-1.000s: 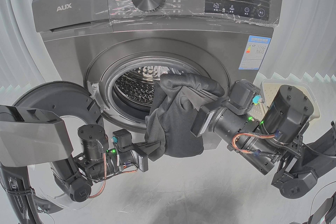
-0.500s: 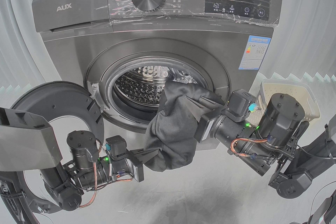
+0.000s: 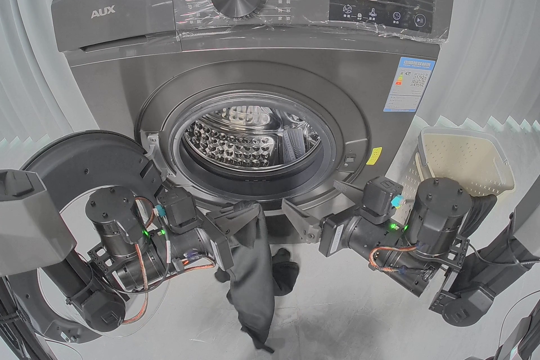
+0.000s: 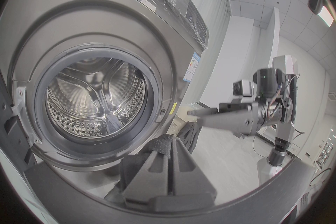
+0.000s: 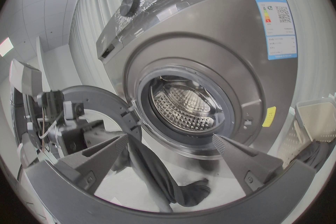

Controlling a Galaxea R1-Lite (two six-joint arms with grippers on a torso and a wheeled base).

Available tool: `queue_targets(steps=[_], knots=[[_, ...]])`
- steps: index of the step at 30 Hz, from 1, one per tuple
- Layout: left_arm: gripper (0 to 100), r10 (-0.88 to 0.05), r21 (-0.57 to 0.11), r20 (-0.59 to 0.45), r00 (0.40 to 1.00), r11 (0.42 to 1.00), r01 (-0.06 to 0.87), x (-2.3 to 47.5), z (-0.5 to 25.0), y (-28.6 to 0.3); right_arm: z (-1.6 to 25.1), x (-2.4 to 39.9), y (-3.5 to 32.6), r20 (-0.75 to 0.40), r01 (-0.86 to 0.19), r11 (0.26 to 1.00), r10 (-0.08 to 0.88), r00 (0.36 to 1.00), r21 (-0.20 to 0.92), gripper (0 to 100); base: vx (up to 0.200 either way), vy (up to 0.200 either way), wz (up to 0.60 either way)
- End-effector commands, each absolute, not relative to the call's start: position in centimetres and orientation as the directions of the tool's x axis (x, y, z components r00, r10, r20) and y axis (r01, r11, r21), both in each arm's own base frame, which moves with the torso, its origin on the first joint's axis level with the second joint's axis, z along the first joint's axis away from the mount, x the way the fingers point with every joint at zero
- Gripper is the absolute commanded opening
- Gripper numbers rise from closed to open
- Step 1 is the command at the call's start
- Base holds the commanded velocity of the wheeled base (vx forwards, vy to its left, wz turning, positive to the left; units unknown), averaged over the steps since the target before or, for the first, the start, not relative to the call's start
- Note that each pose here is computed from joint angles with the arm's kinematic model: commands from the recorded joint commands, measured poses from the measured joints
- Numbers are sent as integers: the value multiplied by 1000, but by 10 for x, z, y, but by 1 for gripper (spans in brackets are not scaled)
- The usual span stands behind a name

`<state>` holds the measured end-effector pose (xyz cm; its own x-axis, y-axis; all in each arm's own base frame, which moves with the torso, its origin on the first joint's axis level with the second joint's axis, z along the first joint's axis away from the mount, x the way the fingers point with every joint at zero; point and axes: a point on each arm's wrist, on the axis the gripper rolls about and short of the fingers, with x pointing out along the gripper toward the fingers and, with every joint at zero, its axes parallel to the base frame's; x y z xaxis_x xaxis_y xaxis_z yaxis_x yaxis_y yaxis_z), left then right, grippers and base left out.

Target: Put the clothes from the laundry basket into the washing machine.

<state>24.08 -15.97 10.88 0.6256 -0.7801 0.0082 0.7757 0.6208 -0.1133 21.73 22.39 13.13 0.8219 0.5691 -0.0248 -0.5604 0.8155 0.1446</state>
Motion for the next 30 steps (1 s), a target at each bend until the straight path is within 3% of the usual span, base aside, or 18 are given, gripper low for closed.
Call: queue_targets(steps=[1,18,30], knots=[[0,-776,-111,42,629,622,775,245,116,-162,117,216,213,-91,-540,833,551,829,123,100,0,0,0],[0,-717,-99,107,689,682,725,254,130,-165,110,216,213,-121,-530,840,541,832,112,100,0,0,0],[0,-665,-102,136,734,728,678,265,147,-171,90,223,219,-180,-481,868,497,849,124,100,0,0,0]])
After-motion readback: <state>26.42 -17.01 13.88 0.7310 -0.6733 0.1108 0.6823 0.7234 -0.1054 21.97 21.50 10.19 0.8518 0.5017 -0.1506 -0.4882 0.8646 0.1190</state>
